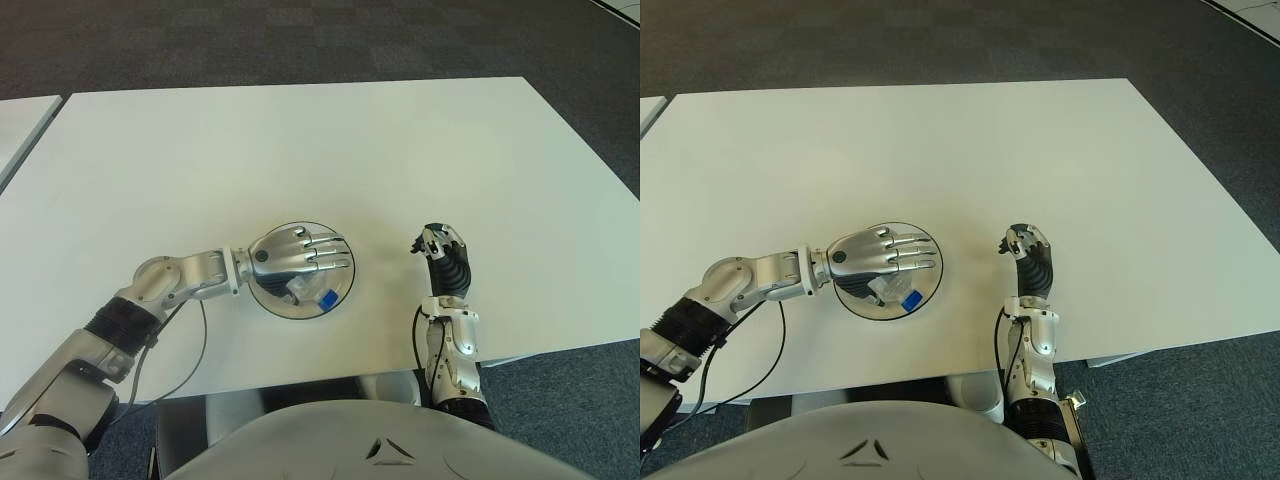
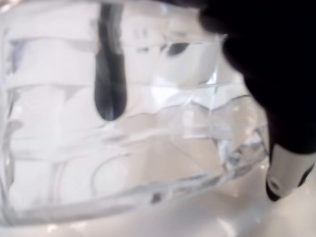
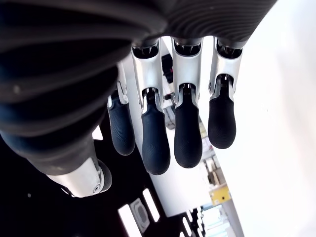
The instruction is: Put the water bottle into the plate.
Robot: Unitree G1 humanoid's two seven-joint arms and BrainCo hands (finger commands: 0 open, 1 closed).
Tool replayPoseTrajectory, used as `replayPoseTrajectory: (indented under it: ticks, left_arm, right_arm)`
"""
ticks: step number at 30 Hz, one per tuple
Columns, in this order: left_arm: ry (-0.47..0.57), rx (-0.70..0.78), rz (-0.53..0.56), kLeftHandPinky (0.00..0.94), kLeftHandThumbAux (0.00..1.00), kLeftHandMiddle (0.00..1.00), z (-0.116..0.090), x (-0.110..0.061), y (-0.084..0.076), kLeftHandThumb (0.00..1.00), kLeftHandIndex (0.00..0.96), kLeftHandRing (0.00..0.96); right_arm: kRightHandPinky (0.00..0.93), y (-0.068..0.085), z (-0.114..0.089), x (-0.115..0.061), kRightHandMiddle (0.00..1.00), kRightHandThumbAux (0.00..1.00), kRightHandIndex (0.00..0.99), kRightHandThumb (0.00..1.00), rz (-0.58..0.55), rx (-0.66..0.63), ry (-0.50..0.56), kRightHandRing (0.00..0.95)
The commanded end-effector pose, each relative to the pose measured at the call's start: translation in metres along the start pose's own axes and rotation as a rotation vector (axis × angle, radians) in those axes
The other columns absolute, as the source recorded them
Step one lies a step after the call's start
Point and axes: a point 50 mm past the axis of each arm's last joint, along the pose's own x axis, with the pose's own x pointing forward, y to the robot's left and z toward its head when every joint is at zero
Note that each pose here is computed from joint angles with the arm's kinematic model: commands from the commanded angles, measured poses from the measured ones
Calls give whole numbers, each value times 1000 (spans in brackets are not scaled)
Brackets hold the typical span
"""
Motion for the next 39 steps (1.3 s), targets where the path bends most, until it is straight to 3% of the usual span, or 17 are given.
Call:
replayPoseTrajectory:
  ticks: [1,20,33,36,39]
  left_arm:
    - [0,42,20,19,740,28,-3,0,2,210,20,14]
    - [-34,13,71,0,500,0,-5,1,5,178,0,0]
    - [-3,-18,73,0,329,0,-8,1,12,178,0,0]
    - [5,-33,69,0,301,0,-9,1,13,186,0,0]
    - [17,-55,78,0,277,0,-10,2,15,196,0,0]
  right_arm:
    - [608,10,-9,-7,625,727,436,706,-23,61,29,606]
    - [602,10,-10,-7,618,728,435,706,-31,58,43,602]
    - [605,9,-10,-6,619,727,436,707,-34,46,39,603]
    - [597,9,-11,-6,521,699,433,795,-37,43,40,597]
    - [592,9,-11,-6,489,690,432,825,-40,45,43,594]
